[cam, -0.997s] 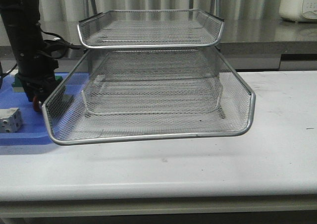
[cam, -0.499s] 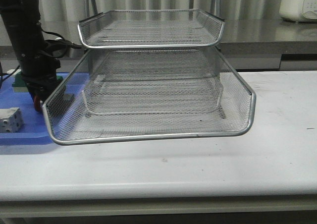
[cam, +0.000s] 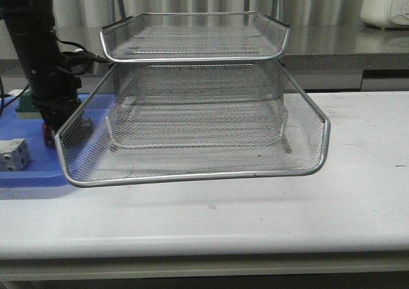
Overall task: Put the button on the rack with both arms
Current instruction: 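Lower the left gripper onto the red push button and grasp it, then lift the red push button and carry it over the pulled-out tray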
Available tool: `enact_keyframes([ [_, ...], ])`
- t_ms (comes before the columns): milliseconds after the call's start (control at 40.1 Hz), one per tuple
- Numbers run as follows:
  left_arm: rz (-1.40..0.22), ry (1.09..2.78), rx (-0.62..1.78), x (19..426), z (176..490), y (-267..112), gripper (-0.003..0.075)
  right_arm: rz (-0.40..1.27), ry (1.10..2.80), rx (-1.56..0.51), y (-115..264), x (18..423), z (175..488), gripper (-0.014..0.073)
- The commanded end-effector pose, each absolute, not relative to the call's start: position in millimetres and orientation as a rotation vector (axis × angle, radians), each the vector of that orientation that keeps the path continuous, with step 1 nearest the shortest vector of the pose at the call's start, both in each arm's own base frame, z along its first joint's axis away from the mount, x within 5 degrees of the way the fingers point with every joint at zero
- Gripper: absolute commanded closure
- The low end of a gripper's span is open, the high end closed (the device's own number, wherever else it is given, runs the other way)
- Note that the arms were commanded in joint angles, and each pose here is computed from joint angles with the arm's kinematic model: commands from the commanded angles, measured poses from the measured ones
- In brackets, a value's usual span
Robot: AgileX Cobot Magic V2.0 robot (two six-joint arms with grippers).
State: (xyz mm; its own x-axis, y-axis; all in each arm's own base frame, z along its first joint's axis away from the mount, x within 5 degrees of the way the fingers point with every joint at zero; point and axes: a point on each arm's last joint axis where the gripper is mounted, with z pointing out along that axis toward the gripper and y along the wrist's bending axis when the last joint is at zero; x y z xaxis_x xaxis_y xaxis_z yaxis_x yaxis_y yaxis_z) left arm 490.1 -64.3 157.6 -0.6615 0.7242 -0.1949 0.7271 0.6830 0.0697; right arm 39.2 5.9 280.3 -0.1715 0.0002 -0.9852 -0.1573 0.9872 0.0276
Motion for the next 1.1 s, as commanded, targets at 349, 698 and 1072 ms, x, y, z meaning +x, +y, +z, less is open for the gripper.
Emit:
enact_keyframes([
  [349,-0.083,2.611,0.966,479,242,-34,0.0499,0.143,1.642,-0.110,6,40,295,0.0655],
  [698,-0.109,2.608,0.867,458,289,-6,0.0500,0.143,1.642,-0.110,6,40,295,0.0655],
  [1072,-0.046,2.522,0.701,415,371,2,0.0500,0.143,1.642,-0.110,6,40,295,0.0655],
])
